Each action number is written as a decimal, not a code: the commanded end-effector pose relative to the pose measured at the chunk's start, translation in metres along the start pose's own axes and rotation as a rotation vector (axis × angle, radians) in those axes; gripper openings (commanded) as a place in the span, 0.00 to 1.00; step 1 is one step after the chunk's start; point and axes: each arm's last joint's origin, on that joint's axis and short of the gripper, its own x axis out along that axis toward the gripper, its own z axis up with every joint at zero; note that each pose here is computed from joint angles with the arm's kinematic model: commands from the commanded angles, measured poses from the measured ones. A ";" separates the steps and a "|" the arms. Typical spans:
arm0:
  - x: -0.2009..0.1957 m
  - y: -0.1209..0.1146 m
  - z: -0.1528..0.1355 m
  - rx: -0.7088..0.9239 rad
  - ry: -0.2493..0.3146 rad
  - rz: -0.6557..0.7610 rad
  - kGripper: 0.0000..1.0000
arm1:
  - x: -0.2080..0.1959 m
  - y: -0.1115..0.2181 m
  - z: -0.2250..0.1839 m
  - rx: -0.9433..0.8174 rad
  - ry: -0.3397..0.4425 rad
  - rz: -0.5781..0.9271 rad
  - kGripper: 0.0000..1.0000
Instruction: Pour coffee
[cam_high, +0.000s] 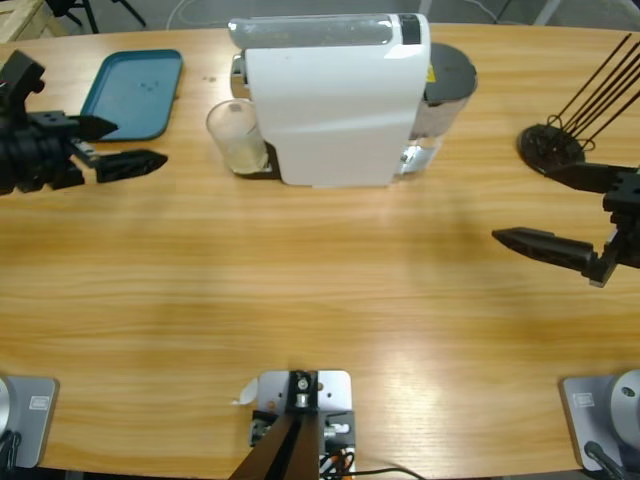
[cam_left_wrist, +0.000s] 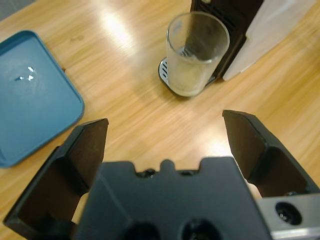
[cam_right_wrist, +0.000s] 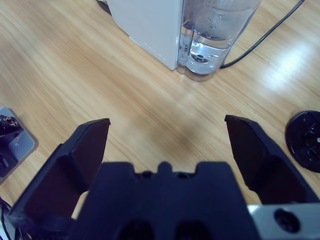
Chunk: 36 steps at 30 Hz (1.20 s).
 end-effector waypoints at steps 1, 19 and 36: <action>0.052 0.001 0.015 0.164 0.030 -0.023 0.92 | 0.008 0.002 -0.006 0.003 0.039 0.029 1.00; 0.075 -0.012 0.009 0.017 -0.084 -0.262 1.00 | 0.010 0.001 -0.005 0.003 0.048 0.024 1.00; 0.109 -0.006 -0.012 0.015 -0.064 -0.182 1.00 | 0.010 0.001 -0.005 0.004 0.049 0.025 1.00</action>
